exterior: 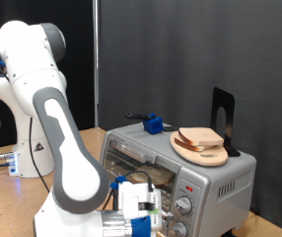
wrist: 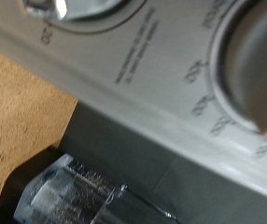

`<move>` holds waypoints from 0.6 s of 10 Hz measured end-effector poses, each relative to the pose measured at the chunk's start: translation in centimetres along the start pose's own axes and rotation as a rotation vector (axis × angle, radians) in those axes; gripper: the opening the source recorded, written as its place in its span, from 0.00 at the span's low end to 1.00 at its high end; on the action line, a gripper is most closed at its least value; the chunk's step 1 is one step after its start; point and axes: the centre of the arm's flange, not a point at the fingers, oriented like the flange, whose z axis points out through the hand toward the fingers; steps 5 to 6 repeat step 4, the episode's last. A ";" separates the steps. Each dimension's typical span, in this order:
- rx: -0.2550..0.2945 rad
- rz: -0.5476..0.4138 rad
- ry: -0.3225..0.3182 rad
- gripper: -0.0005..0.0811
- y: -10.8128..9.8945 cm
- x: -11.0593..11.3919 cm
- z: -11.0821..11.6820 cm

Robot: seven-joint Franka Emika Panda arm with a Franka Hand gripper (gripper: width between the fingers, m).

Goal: Make a piece of toast with the oven

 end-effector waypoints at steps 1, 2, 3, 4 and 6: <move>-0.008 0.027 -0.027 0.47 -0.2 -0.5 -0.9; -0.016 0.065 -0.063 0.70 -0.5 -1.2 -2.1; -0.027 0.101 -0.095 0.88 -0.7 -1.8 -3.3; -0.045 0.124 -0.121 0.88 -0.9 -2.6 -4.4; -0.045 0.124 -0.121 0.88 -0.9 -2.6 -4.4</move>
